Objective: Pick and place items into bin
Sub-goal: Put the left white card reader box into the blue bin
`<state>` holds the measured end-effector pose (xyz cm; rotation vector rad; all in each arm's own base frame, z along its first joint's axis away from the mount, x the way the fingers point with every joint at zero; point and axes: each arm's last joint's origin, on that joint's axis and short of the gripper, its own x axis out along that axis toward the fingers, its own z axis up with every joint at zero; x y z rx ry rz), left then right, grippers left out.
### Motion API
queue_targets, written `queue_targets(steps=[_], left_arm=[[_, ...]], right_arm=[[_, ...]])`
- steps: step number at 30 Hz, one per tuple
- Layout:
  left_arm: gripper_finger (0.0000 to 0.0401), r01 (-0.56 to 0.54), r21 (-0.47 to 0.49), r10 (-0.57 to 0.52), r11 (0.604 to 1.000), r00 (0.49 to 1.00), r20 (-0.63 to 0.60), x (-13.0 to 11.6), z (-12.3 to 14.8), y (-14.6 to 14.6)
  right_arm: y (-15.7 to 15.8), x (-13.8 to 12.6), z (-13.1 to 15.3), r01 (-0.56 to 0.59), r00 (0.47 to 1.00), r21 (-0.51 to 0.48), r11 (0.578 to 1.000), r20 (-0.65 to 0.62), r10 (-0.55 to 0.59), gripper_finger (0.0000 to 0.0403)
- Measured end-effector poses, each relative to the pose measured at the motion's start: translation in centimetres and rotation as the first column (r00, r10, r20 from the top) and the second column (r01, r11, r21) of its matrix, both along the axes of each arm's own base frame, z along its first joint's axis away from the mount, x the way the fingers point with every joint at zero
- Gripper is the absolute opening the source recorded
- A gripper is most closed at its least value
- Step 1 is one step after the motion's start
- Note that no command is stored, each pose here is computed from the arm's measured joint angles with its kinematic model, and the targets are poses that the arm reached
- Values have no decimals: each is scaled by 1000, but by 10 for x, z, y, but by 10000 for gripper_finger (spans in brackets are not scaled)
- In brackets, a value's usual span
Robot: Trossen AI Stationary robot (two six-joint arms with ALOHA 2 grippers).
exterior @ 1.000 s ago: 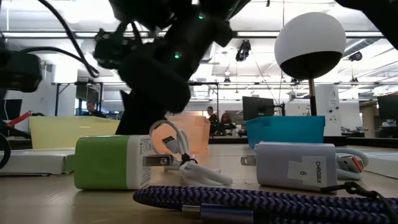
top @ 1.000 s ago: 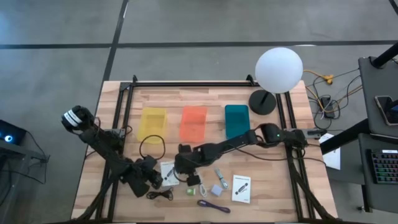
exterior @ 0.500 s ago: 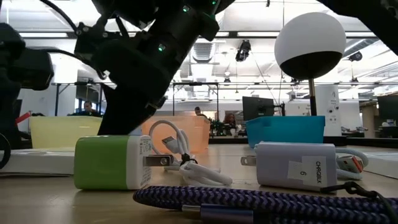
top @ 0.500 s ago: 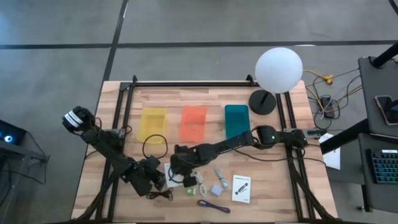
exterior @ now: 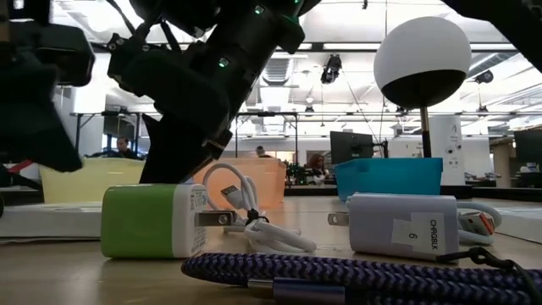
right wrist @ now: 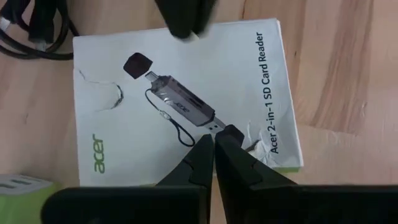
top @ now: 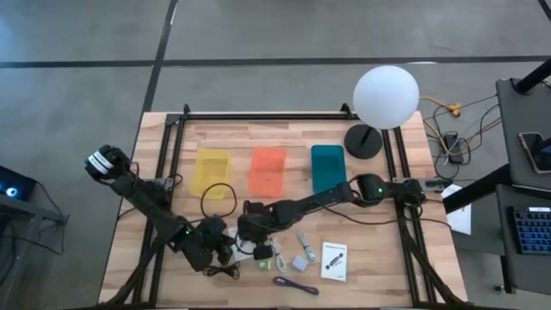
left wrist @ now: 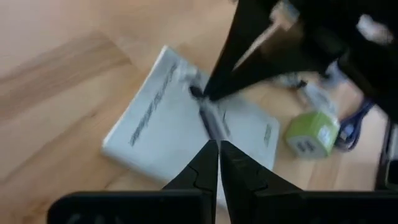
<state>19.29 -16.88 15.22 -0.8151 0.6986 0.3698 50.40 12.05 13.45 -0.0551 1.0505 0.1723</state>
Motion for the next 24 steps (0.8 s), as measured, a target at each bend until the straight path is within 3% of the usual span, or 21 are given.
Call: queue_targets(steps=[4, 8, 15, 24], left_arm=[[2, 39, 2, -39, 999, 999, -34, -5, -1, -3], [2, 65, -4, -65, 998, 996, -63, -9, -4, -4], [2, 43, 7, -42, 999, 989, -143, -16, -10, 0], [2, 48, -9, -49, 999, 988, -144, -10, -22, -6]], right_arm=[[0, -4, 19, -7, 999, -82, 997, 35, 10, 9], [-3, -6, 34, -1, 998, -90, 996, 60, 6, 9], [12, -15, 22, -42, 999, -93, 995, -2, 42, 9], [14, -24, 0, -38, 998, -95, 995, -57, 33, 9]])
